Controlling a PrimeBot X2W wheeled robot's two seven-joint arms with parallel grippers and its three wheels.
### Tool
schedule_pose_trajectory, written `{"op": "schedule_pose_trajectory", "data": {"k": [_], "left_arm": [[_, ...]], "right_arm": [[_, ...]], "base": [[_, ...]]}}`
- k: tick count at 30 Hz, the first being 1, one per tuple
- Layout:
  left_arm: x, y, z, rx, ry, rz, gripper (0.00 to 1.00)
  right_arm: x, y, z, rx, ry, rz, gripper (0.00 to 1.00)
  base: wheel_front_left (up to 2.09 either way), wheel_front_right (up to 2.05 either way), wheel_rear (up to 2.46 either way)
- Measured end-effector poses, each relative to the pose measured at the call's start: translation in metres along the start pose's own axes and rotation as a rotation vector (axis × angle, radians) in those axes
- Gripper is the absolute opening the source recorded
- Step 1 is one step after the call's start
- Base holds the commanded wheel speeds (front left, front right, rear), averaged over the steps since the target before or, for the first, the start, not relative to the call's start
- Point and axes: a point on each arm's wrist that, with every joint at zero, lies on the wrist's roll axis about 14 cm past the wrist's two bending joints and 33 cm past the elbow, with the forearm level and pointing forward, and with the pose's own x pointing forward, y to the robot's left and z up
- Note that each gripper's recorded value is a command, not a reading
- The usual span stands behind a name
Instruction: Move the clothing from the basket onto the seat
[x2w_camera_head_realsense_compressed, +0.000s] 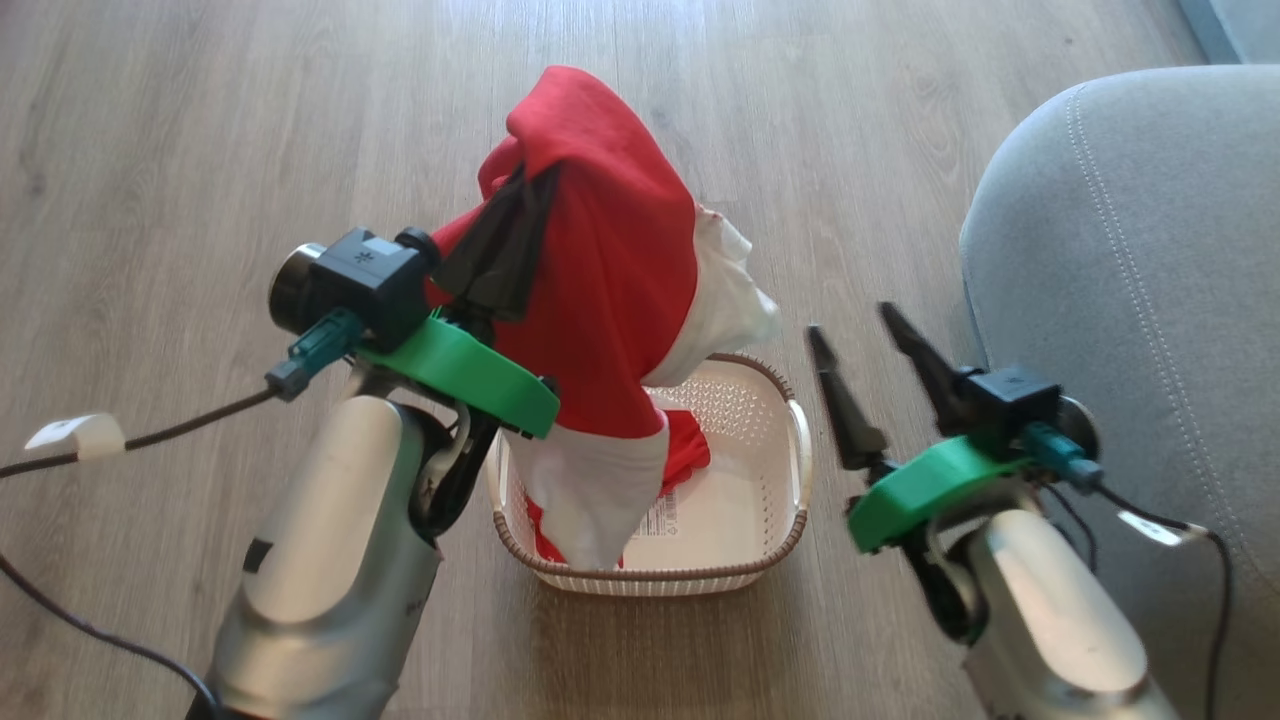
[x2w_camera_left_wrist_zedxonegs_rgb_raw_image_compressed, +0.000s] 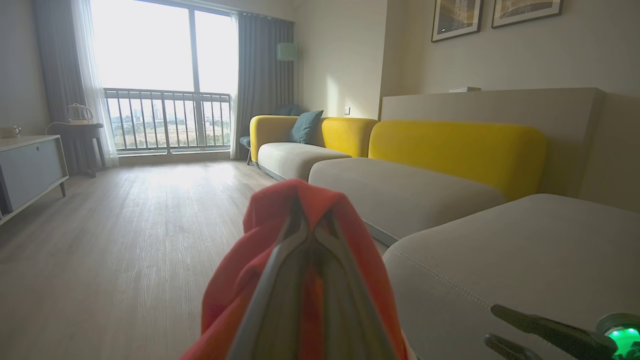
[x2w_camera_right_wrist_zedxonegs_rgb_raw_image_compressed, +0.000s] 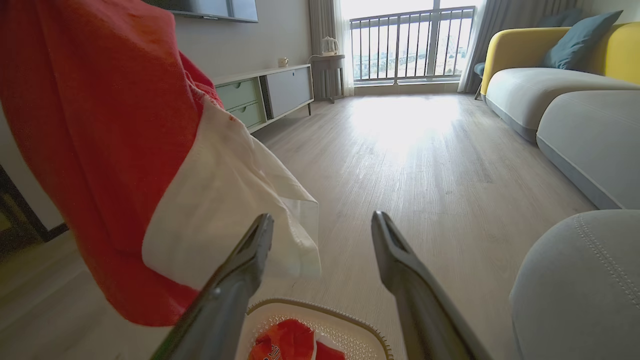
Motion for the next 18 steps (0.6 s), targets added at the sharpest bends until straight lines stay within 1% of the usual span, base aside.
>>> {"op": "schedule_pose_trajectory", "data": {"k": [4,10,14,18], "left_arm": [[0.0,-0.005,-0.001,-0.002,0.003,-0.015,0.0],[-0.001,-0.016,-0.005,0.002,0.016,-0.05,0.0],[0.0,-0.023,-0.003,0.003,0.014,-0.075,0.0],[-0.002,-0.033,-0.002,-0.011,0.013,-0.104,0.0]], "right_arm": [[0.007,0.038,0.008,0.022,-0.025,0.115,1.0],[0.022,0.094,0.036,0.012,-0.096,0.298,1.0],[0.028,0.116,0.046,0.008,-0.119,0.377,1.0],[0.033,0.128,0.046,-0.012,-0.117,0.418,1.0]], "base": [[0.0,0.0,0.0],[0.0,0.0,0.0],[0.0,0.0,0.0],[0.0,0.0,0.0]]}}
